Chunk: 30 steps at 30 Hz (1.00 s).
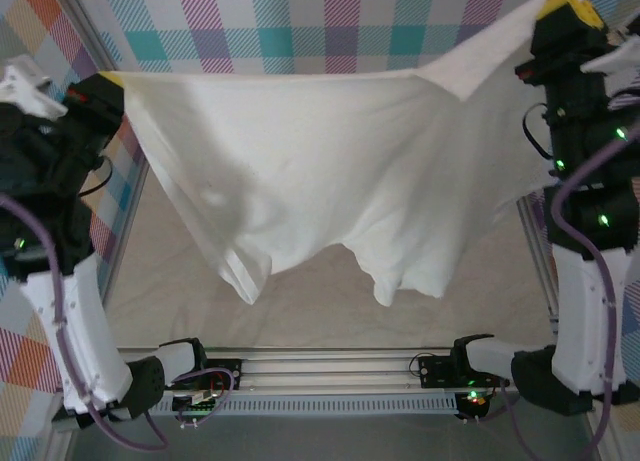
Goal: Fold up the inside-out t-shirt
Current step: Flatten out the T-shirt at the center of the table, then move the T-shirt to the center of the table.
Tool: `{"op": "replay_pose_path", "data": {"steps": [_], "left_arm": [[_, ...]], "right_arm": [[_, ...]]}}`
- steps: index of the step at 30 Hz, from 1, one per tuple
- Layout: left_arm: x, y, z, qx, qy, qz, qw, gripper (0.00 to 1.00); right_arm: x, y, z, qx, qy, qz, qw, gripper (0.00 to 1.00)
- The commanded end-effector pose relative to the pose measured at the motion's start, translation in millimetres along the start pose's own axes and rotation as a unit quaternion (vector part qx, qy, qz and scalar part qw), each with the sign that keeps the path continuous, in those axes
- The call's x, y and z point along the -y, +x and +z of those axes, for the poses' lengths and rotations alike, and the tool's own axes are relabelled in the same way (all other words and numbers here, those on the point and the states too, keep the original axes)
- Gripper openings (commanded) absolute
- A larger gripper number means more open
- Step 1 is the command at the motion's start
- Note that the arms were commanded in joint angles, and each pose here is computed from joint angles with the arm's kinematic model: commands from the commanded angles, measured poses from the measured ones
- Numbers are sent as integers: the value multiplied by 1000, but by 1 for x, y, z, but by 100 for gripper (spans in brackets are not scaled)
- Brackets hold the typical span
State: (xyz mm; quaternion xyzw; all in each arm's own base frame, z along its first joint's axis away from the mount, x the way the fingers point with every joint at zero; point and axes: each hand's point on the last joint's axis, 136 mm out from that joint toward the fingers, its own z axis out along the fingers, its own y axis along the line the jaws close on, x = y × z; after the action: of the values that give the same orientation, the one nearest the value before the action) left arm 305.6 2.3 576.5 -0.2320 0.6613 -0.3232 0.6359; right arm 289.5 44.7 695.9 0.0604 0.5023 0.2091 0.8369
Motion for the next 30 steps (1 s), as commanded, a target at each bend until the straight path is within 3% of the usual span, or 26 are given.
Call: {"op": "replay_pose_path", "data": {"steps": [1,5,8,10,12,14,15,20,23,25,27,30], "left_arm": [[-78,45,80,-77,-60,-21,995,0],[-158,100,150,-147,-97,-47,983,0],[-216,135,193,-175,-136,-63,973,5],[-248,151,221,-180,-154,-65,969,19],[-273,165,251,-200,-158,-63,965,40],[-284,175,266,-226,-160,-57,959,49],[-281,176,269,-236,-153,-54,958,52],[-248,175,236,-247,-149,-60,956,55],[-227,206,192,-276,-179,-58,943,54],[-215,233,161,-297,-203,-36,932,48],[-216,270,129,-321,-233,-12,918,27],[-235,325,93,-354,-269,1,896,0]], "right_arm": [[38,114,55,-126,44,-23,991,0],[72,238,91,-245,60,-22,967,0],[104,318,111,-297,94,-23,950,0],[122,366,124,-327,106,-25,939,13],[130,409,137,-366,96,-31,925,38],[135,429,143,-399,91,-34,912,53],[135,433,140,-413,85,-28,906,56],[136,430,96,-480,95,16,872,58],[127,431,51,-538,89,25,838,58],[124,435,14,-576,93,39,811,57],[125,447,-29,-598,104,62,792,53],[134,470,-91,-604,129,94,781,43]]}}
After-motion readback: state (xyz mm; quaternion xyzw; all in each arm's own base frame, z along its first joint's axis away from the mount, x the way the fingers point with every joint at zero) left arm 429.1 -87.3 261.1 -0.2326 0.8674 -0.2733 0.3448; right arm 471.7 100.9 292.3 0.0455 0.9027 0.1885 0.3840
